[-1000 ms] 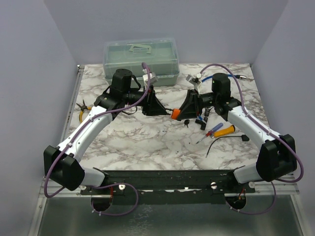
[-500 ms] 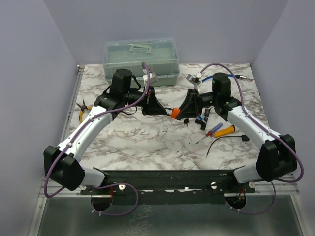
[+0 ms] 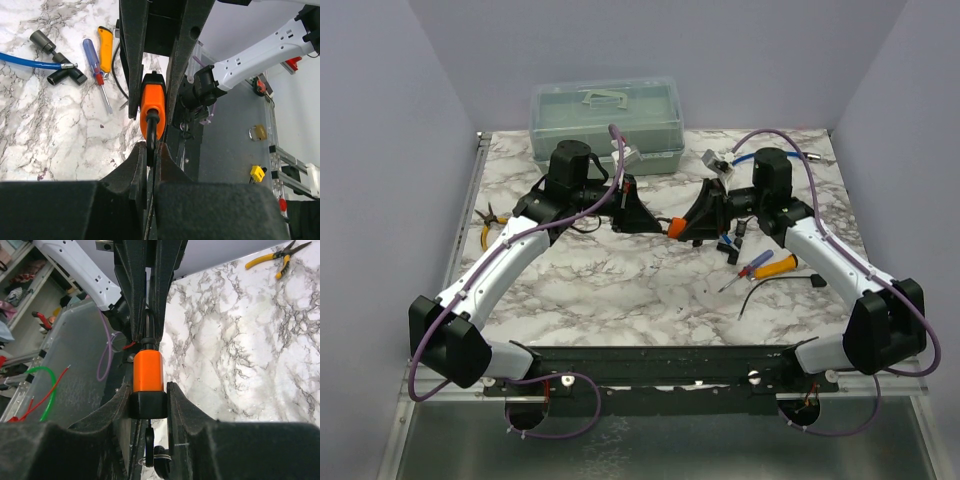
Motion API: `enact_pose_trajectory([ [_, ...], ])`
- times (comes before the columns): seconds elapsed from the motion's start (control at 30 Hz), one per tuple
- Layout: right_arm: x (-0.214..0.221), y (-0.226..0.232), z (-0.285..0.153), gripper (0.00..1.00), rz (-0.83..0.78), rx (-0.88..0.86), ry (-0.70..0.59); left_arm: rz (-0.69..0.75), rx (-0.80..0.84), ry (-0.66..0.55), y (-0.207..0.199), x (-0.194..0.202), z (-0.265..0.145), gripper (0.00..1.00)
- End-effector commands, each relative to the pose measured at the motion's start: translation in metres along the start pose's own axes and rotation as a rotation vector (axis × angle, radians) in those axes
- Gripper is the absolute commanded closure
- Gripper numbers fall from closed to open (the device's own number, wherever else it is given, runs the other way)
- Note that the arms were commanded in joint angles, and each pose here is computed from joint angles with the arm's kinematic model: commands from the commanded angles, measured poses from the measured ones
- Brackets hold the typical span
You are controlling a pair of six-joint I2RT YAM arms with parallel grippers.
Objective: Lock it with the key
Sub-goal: Lock the lock.
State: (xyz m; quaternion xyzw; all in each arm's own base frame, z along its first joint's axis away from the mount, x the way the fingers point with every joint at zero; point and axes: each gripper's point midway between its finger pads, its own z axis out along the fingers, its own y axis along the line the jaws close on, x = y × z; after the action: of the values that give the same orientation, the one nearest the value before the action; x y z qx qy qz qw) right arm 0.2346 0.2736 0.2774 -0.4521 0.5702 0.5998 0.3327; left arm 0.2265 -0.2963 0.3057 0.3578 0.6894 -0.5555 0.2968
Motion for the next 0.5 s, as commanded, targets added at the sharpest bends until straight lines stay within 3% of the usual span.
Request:
enact_pose_trajectory([
  [0.0,-0.024,0.007,0.006,0.99,-0.151,0.031,-0.016,0.000,0.028,0.008,-0.006,0.004,0.011,1.00],
  [0.47,-0.039,0.017,0.016,0.99,-0.164,-0.030,-0.023,0.027,0.062,0.061,-0.010,0.031,0.024,1.00],
])
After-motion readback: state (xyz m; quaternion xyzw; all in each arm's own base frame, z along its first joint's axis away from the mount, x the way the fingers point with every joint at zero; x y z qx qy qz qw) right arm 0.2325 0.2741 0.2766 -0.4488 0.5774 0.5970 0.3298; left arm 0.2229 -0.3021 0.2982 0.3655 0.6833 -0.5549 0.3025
